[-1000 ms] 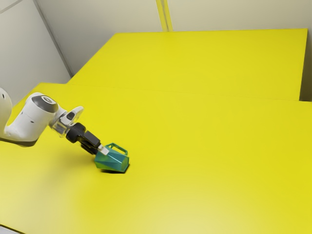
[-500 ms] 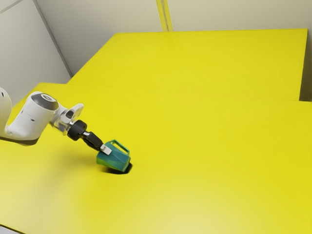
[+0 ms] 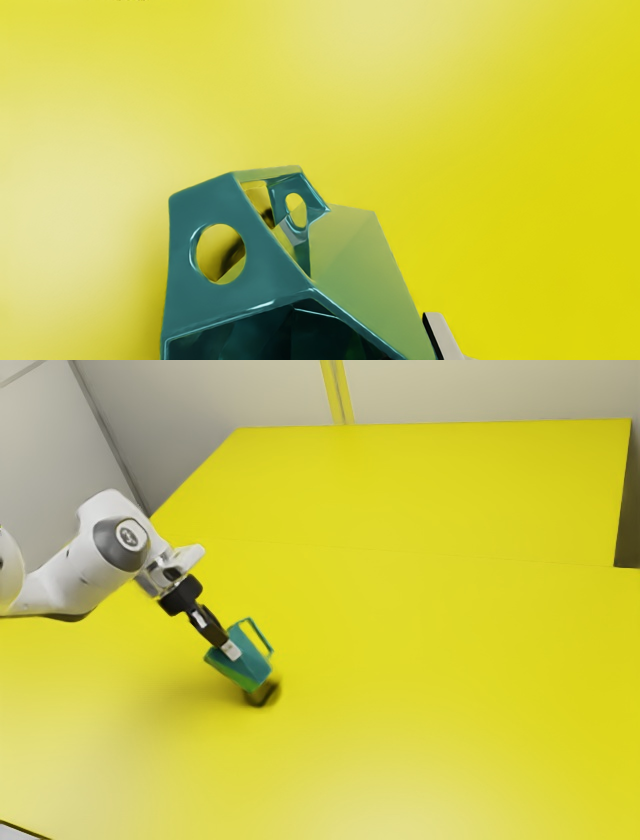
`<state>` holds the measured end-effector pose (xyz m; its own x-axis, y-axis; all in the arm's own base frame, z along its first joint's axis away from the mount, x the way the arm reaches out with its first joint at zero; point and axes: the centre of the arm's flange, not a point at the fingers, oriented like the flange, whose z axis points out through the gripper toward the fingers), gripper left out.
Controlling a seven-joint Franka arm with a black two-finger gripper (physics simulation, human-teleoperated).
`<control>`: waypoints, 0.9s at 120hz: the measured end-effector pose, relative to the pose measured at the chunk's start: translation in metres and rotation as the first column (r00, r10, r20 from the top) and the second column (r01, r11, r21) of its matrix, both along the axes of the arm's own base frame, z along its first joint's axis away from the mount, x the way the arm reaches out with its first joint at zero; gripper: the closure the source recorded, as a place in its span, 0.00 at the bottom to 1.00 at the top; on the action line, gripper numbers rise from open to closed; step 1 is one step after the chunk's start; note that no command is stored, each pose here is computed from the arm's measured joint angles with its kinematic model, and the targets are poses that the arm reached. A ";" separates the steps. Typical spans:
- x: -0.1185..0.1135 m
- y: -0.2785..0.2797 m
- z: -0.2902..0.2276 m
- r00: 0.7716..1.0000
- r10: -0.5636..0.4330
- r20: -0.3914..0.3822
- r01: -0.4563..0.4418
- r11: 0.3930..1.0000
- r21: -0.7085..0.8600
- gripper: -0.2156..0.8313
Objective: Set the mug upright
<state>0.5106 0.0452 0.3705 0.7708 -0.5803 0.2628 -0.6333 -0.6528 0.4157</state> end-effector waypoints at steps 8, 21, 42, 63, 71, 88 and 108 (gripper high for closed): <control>0.003 -0.015 0.006 0.998 -0.049 0.047 0.043 0.991 0.127 0.96; 0.005 -0.043 0.006 0.991 -0.108 0.084 0.081 0.957 0.278 0.96; 0.007 -0.074 0.004 0.986 -0.124 0.115 0.065 0.904 0.423 0.96; -0.003 -0.064 0.000 0.989 -0.006 0.149 -0.067 0.876 0.478 0.96; -0.003 -0.056 -0.001 0.986 0.050 0.161 -0.122 0.868 0.482 0.96; -0.001 -0.060 -0.004 0.977 0.118 0.179 -0.191 0.857 0.479 0.96; 0.000 -0.064 -0.006 0.964 0.187 0.190 -0.256 0.844 0.471 0.96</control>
<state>0.5107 -0.0189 0.3642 0.8727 -0.4780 0.0997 -0.4731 -0.8783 -0.0694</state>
